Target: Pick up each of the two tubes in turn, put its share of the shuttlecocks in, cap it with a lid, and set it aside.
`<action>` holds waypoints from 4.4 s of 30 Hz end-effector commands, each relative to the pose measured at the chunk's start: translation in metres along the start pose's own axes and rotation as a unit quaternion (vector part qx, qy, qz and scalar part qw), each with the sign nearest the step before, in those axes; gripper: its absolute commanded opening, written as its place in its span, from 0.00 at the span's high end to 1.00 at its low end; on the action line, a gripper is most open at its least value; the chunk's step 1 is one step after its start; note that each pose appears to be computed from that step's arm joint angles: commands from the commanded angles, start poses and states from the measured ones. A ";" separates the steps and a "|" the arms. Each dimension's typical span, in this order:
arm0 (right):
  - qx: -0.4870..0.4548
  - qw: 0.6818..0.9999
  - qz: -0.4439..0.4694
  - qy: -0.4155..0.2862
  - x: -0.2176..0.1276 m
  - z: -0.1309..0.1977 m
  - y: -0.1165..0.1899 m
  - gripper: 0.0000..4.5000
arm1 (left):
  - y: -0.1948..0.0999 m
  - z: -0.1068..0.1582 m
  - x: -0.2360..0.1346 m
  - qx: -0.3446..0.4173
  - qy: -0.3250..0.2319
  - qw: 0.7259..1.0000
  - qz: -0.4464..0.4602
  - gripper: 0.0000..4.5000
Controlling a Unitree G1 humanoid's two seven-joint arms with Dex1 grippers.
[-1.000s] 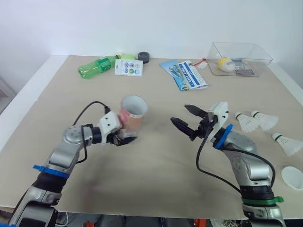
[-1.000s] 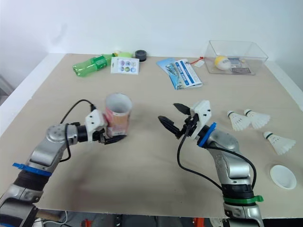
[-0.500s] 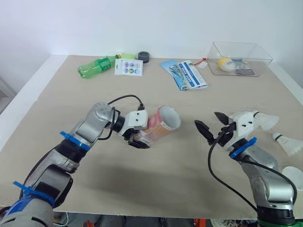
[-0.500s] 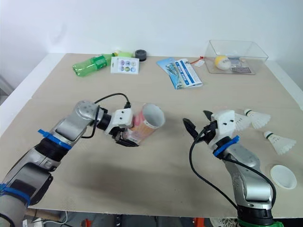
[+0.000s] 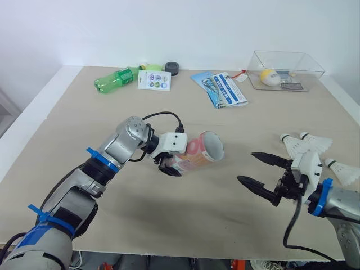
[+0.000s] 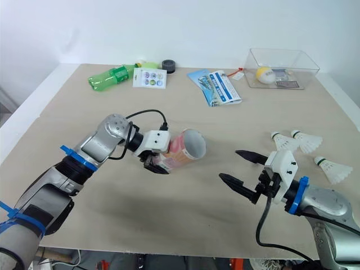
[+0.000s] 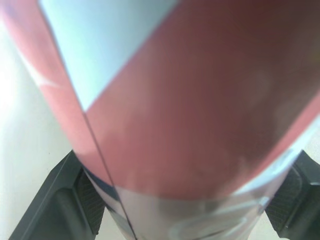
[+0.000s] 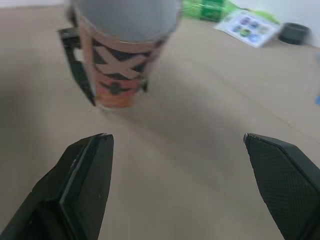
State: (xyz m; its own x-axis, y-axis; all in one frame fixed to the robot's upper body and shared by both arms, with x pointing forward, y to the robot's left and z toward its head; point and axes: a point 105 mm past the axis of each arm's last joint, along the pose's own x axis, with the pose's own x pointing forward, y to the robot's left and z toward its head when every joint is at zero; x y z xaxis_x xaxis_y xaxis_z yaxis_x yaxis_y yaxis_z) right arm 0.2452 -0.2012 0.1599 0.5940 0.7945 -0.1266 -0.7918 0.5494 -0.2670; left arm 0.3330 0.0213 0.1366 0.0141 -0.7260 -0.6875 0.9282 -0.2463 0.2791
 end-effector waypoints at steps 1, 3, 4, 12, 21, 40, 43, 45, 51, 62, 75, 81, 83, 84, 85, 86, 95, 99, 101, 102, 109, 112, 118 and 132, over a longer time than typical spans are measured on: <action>-0.032 0.999 0.021 -0.017 0.003 0.010 -0.003 0.00 | 0.004 0.008 -0.003 0.013 0.001 1.000 0.001 0.17; -0.036 0.999 0.001 -0.027 0.004 0.012 -0.010 0.00 | 0.006 0.012 -0.003 0.014 -0.009 1.000 0.005 0.17; -0.025 0.999 -0.025 -0.034 0.001 0.012 -0.017 0.00 | 0.007 0.013 -0.003 0.015 -0.012 1.000 0.007 0.17; 0.078 0.946 -0.315 0.024 -0.068 -0.026 -0.081 0.00 | 0.011 0.023 0.004 0.036 -0.007 0.999 0.025 0.17; 0.118 0.900 -0.416 0.051 -0.066 -0.048 -0.102 0.00 | 0.003 0.023 0.012 0.019 0.008 1.000 0.003 0.17; 0.134 0.880 -0.449 0.076 -0.039 -0.067 -0.143 0.00 | 0.013 0.022 0.010 -0.007 0.034 0.999 0.027 0.17; 0.127 0.880 -0.451 0.074 -0.035 -0.067 -0.147 0.20 | 0.015 0.021 0.009 -0.010 0.036 0.999 0.034 0.18; 0.125 0.881 -0.451 0.073 -0.032 -0.068 -0.149 0.42 | 0.016 0.021 0.009 -0.012 0.035 0.999 0.038 0.18; 0.117 0.881 -0.453 0.076 -0.032 -0.069 -0.150 0.99 | 0.017 0.019 0.010 -0.013 0.030 0.998 0.046 0.18; -0.082 0.944 -0.318 0.027 -0.014 0.003 -0.126 0.99 | 0.009 0.011 0.014 -0.041 -0.016 0.998 0.052 0.18; -0.310 0.950 0.038 0.015 0.006 0.108 -0.041 0.99 | 0.008 -0.007 0.005 -0.056 -0.002 0.995 0.082 0.18; -0.357 0.928 0.099 0.034 0.021 0.114 -0.026 0.99 | 0.012 -0.005 0.006 -0.054 0.000 0.995 0.082 0.18; -0.359 0.926 0.109 0.036 0.026 0.110 -0.024 0.99 | 0.012 -0.003 0.007 -0.053 -0.002 0.995 0.081 0.18; -0.361 0.925 0.114 0.035 0.029 0.108 -0.022 0.99 | 0.012 -0.002 0.007 -0.053 -0.003 0.995 0.080 0.18; -0.359 0.924 0.123 0.039 0.032 0.105 -0.021 0.99 | 0.013 -0.001 0.008 -0.052 -0.003 0.995 0.080 0.18; -0.362 0.922 0.125 0.045 0.033 0.100 -0.022 0.99 | 0.013 0.001 0.008 -0.051 -0.006 0.995 0.082 0.18; -0.346 0.925 0.153 0.034 0.040 0.099 -0.020 0.77 | 0.014 0.004 0.011 -0.053 -0.010 0.995 0.085 0.18; -0.318 0.937 0.143 0.011 0.036 0.110 -0.021 0.32 | 0.013 0.004 0.012 -0.056 -0.011 0.995 0.083 0.18; -0.298 0.946 0.132 0.006 0.031 0.115 -0.024 0.14 | 0.013 0.004 0.012 -0.057 -0.011 0.995 0.082 0.18; -0.275 0.955 0.114 -0.002 0.027 0.118 -0.029 0.02 | 0.013 0.003 0.012 -0.057 -0.011 0.995 0.082 0.18; -0.022 0.981 -0.187 -0.048 -0.044 0.084 -0.102 0.01 | 0.014 0.012 0.017 -0.048 -0.020 0.995 0.080 0.18; 0.022 0.949 -0.314 -0.026 -0.078 0.043 -0.111 0.01 | 0.013 0.017 0.021 -0.047 -0.029 0.996 0.076 0.18; 0.019 0.882 -0.470 0.016 -0.125 -0.004 -0.110 0.01 | 0.012 0.019 0.025 -0.046 -0.032 0.996 0.071 0.18; 0.018 0.844 -0.528 0.091 -0.180 -0.045 -0.098 0.01 | 0.009 0.023 0.027 -0.051 -0.041 0.995 0.070 0.18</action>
State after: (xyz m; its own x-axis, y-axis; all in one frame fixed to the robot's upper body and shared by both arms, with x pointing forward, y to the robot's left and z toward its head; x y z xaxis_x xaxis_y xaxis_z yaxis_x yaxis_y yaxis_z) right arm 0.2255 -0.4023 0.1504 0.9854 -0.1670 -0.0336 0.1514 0.9492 -0.2759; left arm 0.3377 -0.0083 0.1296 0.1269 -0.7827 -0.6093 0.9591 -0.0598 0.2766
